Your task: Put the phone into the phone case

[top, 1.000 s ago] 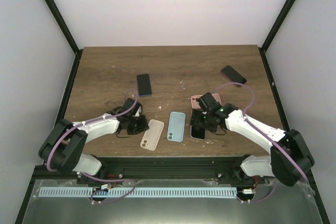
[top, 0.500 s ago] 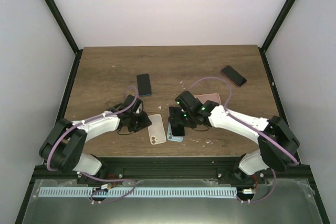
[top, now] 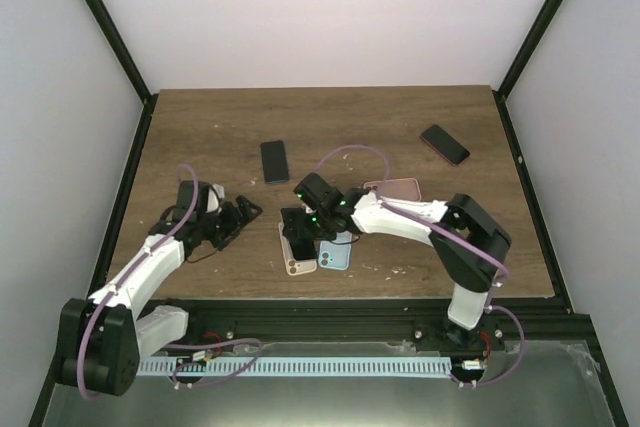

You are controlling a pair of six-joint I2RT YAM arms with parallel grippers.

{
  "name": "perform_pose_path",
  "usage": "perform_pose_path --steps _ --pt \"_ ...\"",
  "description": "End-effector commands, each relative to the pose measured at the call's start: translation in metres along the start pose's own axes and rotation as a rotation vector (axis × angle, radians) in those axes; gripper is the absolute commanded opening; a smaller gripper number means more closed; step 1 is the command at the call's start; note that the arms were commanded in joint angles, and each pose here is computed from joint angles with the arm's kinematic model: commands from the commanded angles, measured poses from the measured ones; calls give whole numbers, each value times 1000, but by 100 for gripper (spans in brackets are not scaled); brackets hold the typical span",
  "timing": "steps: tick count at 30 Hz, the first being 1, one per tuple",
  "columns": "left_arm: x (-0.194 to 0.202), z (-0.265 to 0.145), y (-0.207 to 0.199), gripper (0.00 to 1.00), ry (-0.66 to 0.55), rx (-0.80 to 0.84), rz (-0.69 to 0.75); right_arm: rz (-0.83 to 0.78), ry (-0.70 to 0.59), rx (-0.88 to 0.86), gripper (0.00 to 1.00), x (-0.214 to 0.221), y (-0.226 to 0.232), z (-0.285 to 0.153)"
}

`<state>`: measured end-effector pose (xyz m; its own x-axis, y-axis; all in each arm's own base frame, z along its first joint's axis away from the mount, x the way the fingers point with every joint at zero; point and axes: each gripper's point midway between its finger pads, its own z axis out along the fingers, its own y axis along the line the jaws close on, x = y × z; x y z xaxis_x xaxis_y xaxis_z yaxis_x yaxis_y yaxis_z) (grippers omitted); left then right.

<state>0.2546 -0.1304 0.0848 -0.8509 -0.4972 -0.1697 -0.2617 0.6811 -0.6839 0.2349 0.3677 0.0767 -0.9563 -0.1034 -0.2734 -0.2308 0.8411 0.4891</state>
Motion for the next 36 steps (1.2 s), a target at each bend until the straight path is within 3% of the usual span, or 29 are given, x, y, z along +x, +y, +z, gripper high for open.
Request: perform_pose_path --steps 1,6,26,36 --pt "-9 -18 -6 100 -17 12 11 -53 -12 -87 68 -9 40 7" --pt "-9 -22 -5 99 -42 14 23 -48 33 -48 67 -1 37 25" --pt "4 -9 3 78 4 59 4 59 37 62 72 16 21 24" --pt "15 5 7 65 67 95 -3 114 35 87 88 23 16 21"
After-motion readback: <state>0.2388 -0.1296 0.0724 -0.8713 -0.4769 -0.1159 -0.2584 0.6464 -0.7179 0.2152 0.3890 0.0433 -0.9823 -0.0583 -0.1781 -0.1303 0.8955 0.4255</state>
